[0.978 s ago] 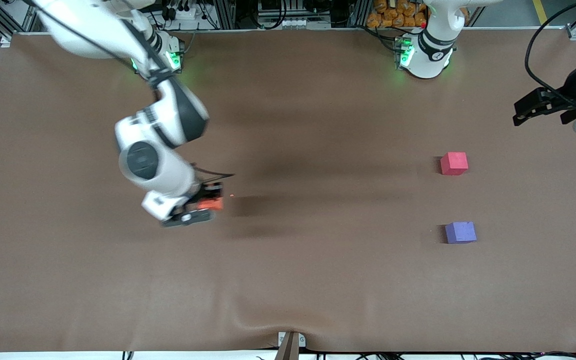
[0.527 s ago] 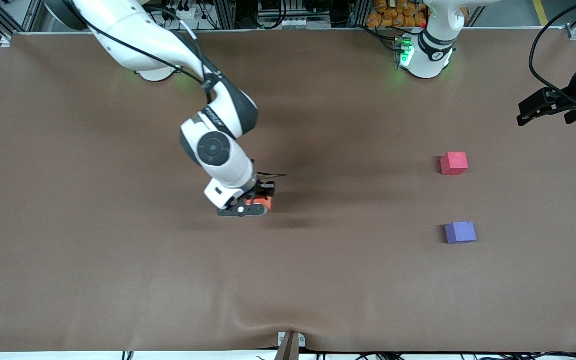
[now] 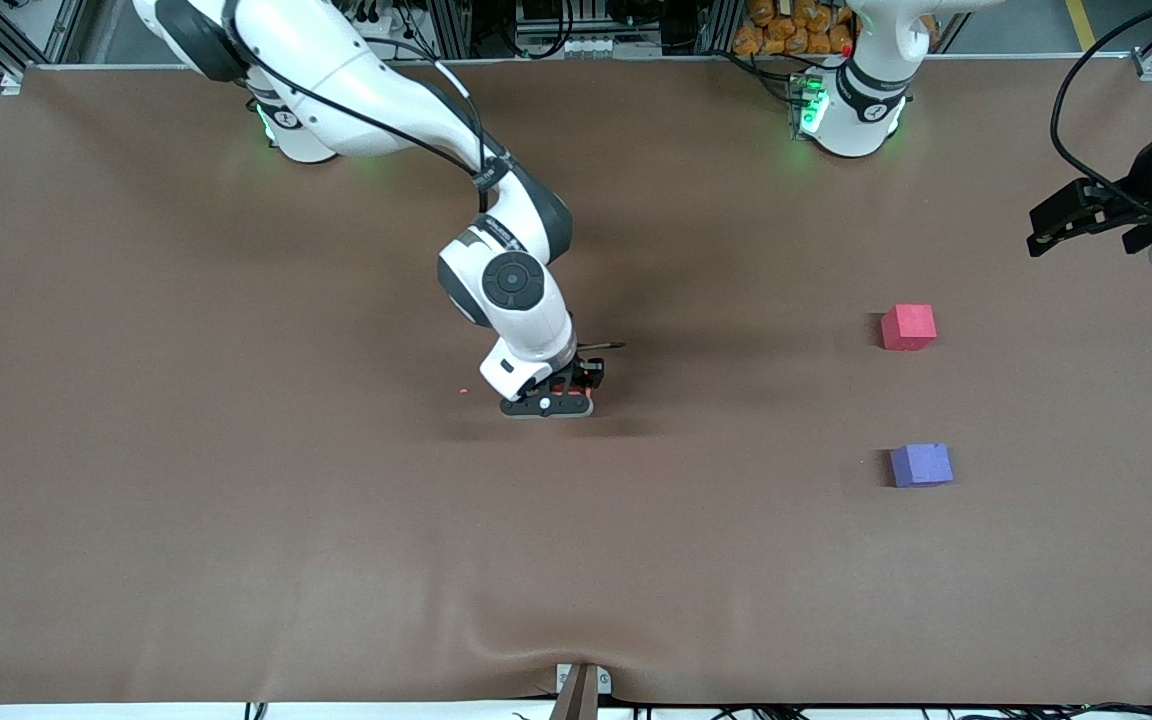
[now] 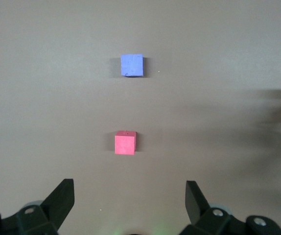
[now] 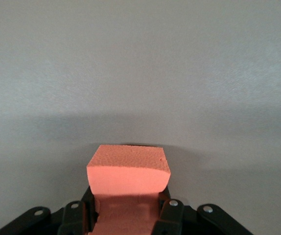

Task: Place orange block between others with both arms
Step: 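Carry the orange cube with the right gripper toward the table middle, then set the orange cube down while the left gripper reaches toward it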

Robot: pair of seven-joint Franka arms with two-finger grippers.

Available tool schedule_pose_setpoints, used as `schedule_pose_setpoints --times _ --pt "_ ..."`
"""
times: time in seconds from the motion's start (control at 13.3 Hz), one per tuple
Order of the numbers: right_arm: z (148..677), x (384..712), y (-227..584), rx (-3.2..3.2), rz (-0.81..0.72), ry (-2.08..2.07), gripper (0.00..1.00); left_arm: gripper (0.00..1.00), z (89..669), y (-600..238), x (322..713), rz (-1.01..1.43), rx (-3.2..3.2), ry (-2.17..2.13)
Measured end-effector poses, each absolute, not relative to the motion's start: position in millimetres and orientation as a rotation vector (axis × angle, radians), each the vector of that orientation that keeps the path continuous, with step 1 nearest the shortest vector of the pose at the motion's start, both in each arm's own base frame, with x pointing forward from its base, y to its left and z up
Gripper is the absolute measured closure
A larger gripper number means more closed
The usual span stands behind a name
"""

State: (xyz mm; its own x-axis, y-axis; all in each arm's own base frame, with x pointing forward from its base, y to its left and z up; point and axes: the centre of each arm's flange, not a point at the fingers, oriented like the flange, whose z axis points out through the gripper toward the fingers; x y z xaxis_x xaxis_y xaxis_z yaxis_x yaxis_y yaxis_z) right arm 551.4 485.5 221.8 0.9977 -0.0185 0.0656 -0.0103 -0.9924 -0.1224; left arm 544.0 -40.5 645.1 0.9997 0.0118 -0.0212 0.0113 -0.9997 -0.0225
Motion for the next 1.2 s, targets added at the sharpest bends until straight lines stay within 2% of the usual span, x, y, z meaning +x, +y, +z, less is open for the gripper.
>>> schedule_pose_setpoints --times 0.08,0.15,0.45,0.53,0.83,1.2 --pt "216 550 486 -3.022 -0.100 0.021 0.50 0.00 645 -41 544 0.033 -3.119 -0.017" --pt "214 550 487 -3.023 -0.102 0.022 0.44 0.00 645 -41 544 0.032 -3.119 -0.017" --pt "234 572 476 -3.009 -0.165 0.077 0.04 0.00 642 -42 546 0.040 -3.119 -0.015" --pt "249 585 465 -3.006 -0.191 0.110 0.00 0.00 639 -44 548 0.048 -3.119 -0.009" --pt "337 633 382 -3.040 -0.189 0.264 0.00 0.00 614 -79 561 0.072 -3.122 0.080" --pt "423 644 263 -3.162 0.017 0.292 0.00 0.00 553 -179 579 0.114 -3.119 0.147"
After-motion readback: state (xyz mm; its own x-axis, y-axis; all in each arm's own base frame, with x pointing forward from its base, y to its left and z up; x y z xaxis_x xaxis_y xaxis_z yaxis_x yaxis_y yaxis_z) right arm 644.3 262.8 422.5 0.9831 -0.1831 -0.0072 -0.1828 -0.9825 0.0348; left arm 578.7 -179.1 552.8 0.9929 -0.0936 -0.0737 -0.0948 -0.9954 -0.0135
